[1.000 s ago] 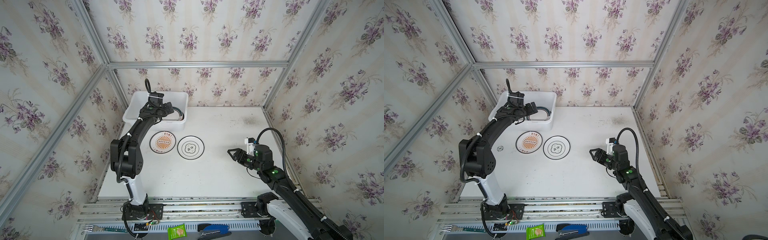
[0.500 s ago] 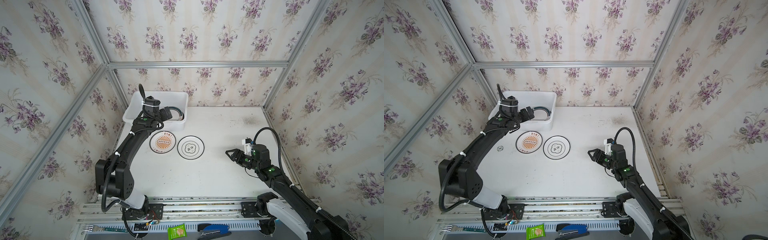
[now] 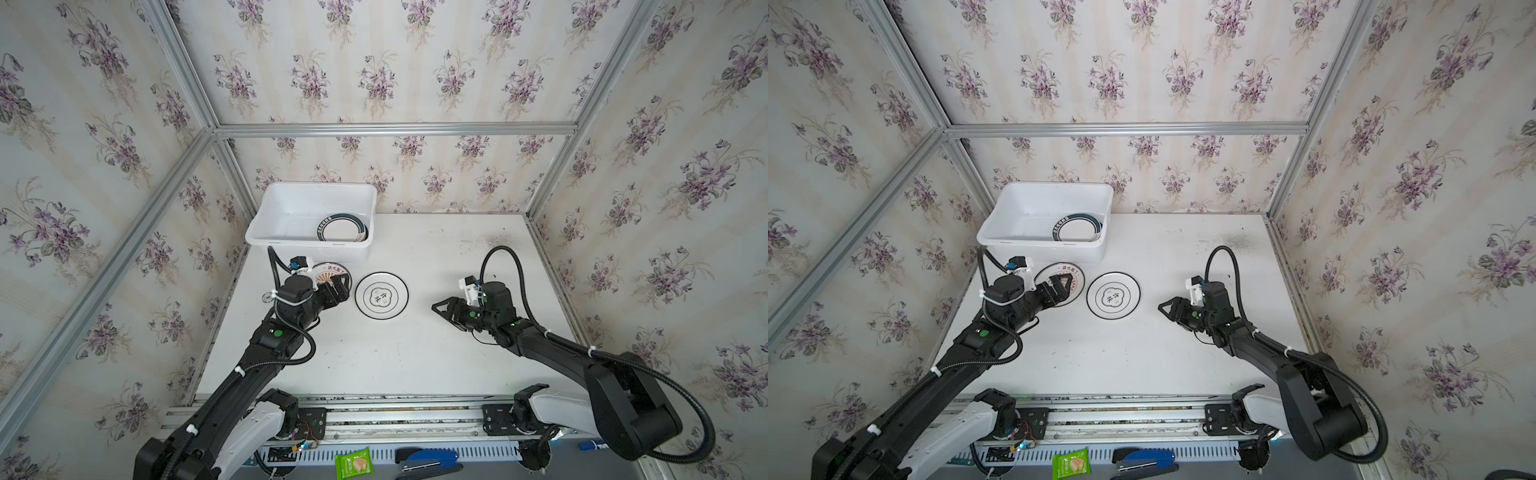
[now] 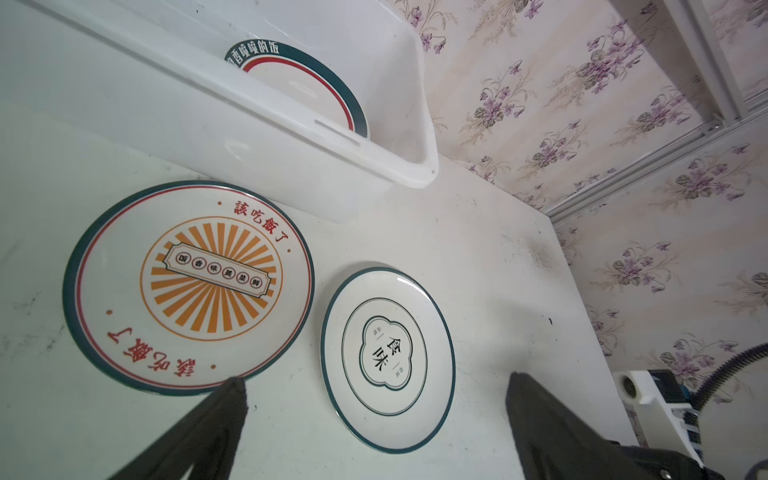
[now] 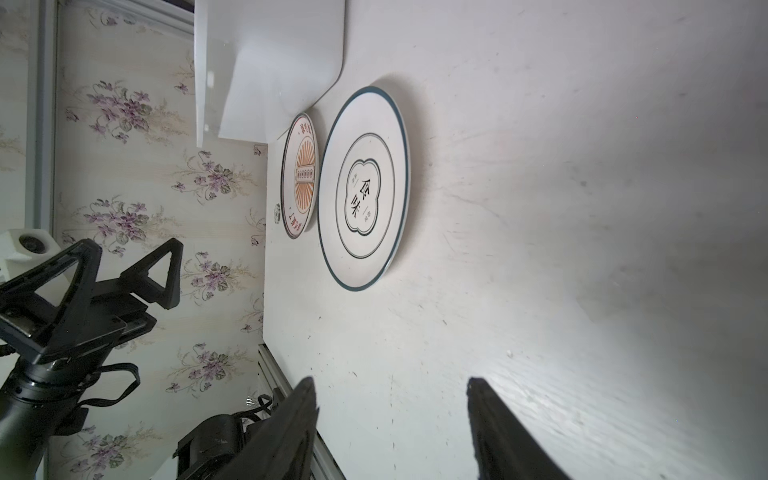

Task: Place the plates into the plastic bin on the countertop
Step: 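Withdraw the left gripper from the bin while the right gripper moves toward the cloud-print plate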

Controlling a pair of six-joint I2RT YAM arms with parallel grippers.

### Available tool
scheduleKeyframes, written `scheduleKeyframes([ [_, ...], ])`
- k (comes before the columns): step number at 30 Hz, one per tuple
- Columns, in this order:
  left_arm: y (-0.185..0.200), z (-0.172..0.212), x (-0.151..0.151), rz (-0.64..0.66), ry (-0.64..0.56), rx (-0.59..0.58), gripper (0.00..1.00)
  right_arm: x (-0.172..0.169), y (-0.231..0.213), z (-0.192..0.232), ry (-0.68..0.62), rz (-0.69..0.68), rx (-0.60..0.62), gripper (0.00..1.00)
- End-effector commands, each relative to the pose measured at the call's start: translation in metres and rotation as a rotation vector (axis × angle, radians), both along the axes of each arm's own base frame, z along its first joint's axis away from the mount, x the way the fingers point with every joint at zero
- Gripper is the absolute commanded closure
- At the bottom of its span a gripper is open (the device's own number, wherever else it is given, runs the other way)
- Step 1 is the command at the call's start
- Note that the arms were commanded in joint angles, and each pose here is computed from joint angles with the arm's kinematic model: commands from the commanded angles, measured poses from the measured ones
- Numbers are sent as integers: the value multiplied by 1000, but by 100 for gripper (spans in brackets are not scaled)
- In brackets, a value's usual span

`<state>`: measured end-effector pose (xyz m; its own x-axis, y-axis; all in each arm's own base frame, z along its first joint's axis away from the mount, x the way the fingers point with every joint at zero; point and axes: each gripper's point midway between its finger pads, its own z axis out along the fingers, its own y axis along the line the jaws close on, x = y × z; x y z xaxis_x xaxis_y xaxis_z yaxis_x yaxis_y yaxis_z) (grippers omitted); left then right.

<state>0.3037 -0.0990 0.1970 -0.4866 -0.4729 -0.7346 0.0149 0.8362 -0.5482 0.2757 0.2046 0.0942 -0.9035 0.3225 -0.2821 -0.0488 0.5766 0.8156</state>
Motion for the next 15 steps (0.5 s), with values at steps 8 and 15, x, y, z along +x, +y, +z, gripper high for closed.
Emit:
scheduleKeyframes([
  [8, -7, -7, -21, -48, -40, -108, 0, 51, 30, -5, -48, 13, 42, 55],
  [15, -18, -21, -18, -102, 10, -106, 0, 64, 35, -28, -19, 18, 13, 57],
])
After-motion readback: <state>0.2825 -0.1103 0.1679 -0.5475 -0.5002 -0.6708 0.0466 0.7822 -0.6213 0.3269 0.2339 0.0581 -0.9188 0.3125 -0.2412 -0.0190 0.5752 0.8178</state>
